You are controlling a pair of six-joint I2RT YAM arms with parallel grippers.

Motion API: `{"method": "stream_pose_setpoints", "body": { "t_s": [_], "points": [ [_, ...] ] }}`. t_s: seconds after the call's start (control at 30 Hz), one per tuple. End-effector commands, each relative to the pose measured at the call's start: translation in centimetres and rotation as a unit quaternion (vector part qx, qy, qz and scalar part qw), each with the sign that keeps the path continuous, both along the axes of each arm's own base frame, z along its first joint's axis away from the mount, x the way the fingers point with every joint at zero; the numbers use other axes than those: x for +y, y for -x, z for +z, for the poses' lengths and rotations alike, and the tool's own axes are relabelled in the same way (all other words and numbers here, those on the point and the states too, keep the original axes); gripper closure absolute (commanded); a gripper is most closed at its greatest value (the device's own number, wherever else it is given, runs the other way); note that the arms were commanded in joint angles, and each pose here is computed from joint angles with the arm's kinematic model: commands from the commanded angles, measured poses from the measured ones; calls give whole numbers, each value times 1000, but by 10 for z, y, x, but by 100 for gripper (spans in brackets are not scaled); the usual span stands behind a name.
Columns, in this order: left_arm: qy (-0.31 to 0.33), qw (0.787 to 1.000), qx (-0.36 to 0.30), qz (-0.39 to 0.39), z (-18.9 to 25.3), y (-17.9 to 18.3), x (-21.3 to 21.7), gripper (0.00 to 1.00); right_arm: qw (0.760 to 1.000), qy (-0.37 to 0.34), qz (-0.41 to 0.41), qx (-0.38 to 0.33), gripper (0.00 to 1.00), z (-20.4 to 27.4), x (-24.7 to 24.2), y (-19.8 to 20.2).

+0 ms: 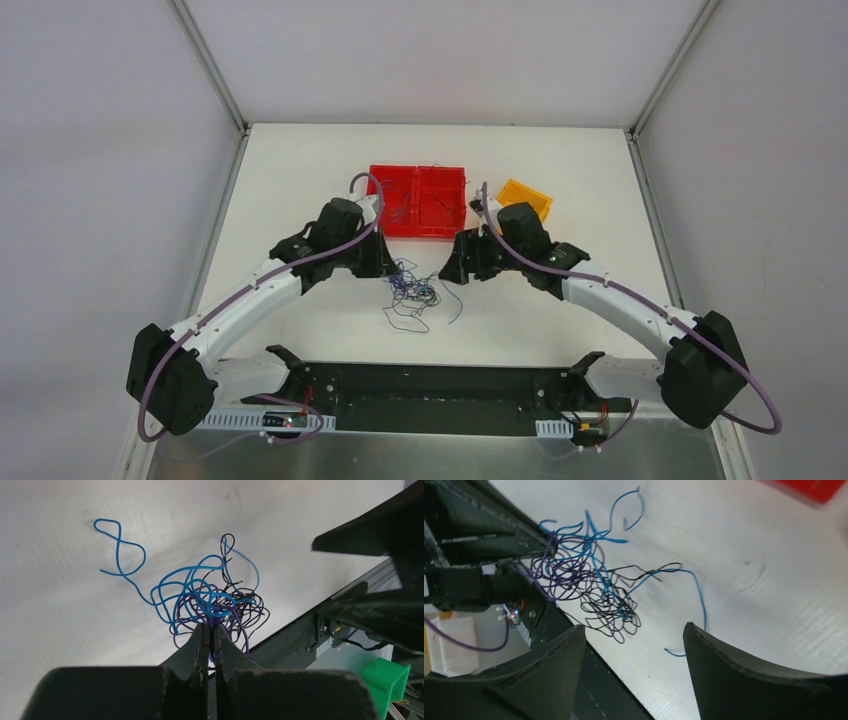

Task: Untangle the cables

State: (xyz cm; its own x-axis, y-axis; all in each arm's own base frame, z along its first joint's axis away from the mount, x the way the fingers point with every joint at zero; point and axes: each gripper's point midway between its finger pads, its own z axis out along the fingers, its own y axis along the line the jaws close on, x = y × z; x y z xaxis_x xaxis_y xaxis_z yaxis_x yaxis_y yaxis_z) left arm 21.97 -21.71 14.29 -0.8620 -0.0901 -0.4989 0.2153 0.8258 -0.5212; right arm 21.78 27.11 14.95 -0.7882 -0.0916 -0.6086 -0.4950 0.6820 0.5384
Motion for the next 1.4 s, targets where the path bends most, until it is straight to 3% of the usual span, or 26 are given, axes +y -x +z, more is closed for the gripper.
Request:
{"method": "stream_pose_setpoints", "body": {
  "t_s": [0.0,0.17,0.47,0.77,0.9,1.0,1.37],
  "points": [
    [83,993,-48,-74,39,1,-34,100,995,-60,68,-45,23,24,30,21],
    [116,985,-58,-116,53,9,-46,100,990,-68,109,-58,17,20,35,40],
    [116,984,-68,-115,57,7,-46,100,987,-71,132,-50,47,23,40,50],
    [104,986,-86,-93,58,1,-38,100,990,-54,128,-31,42,12,39,58],
    [97,988,-89,-79,56,-2,-35,100,997,-28,61,-27,28,0,30,47],
    [94,989,-92,-71,55,-3,-32,100,999,-31,-14,-28,24,-6,19,34],
    [100,988,-93,-67,55,-3,-33,100,992,-122,-30,19,43,0,41,46]
  ]
}}
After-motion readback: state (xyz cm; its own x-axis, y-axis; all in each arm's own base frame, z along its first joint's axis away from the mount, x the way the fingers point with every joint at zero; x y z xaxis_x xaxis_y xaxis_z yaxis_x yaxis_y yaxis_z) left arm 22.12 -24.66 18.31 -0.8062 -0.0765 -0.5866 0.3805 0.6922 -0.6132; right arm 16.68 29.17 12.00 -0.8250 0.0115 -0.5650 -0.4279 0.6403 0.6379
